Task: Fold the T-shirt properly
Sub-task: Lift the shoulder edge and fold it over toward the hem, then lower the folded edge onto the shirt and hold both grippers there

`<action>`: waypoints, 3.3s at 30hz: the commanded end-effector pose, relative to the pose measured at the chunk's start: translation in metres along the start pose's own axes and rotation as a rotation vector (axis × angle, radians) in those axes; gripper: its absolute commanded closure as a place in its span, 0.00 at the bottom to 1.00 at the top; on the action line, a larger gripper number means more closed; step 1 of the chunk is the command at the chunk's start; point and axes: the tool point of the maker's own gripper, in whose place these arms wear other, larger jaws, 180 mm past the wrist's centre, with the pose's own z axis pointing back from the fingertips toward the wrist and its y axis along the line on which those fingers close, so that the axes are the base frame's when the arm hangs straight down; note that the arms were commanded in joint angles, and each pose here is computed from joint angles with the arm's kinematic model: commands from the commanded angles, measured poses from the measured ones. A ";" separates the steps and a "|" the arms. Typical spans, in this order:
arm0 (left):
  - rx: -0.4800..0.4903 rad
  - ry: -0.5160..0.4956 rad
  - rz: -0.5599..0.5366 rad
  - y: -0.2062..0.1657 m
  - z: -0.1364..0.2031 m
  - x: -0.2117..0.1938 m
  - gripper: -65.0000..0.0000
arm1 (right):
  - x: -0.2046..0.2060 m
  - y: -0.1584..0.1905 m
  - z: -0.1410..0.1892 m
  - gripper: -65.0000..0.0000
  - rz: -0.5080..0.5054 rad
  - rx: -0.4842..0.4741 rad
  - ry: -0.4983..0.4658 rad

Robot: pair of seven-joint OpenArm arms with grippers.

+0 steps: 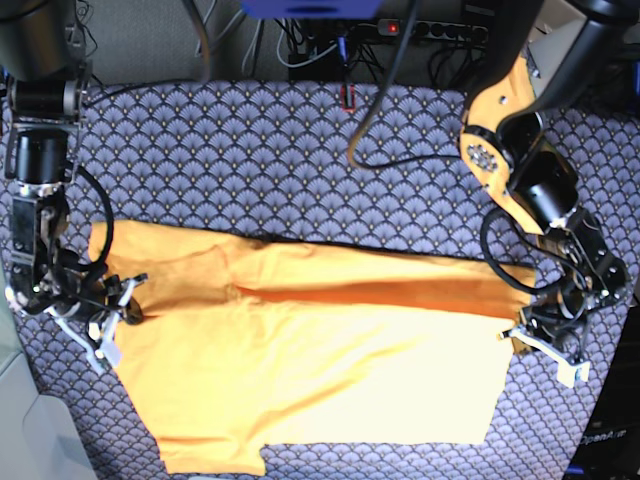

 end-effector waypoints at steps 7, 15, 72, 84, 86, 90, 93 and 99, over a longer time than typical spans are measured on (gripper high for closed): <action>-0.006 -0.075 -0.008 -0.002 0.004 0.028 1.00 | 0.023 -0.012 0.010 1.00 0.015 -0.026 -0.061; 0.007 -0.074 -0.008 0.003 0.007 0.026 0.95 | 0.022 -0.012 0.010 0.79 0.013 -0.026 -0.056; 0.028 0.159 -0.186 0.010 0.005 -0.050 0.00 | -0.132 -0.043 0.037 0.41 -0.320 -0.108 0.096; 0.050 0.181 -0.194 0.022 0.009 -0.051 0.00 | -0.135 -0.031 0.030 0.41 -0.332 -0.086 0.106; 0.051 0.182 -0.195 0.023 0.010 -0.052 0.00 | -0.135 -0.024 0.025 0.41 -0.338 -0.069 0.104; 0.052 0.180 -0.196 0.024 0.010 -0.051 0.00 | -0.140 -0.017 0.022 0.52 -0.345 -0.057 0.112; 0.053 0.181 -0.196 0.024 0.010 -0.051 0.00 | -0.140 -0.010 0.018 0.71 -0.352 -0.045 0.110; 0.048 0.183 -0.194 0.022 0.009 -0.052 0.00 | -0.139 -0.008 0.017 1.00 -0.352 -0.041 0.106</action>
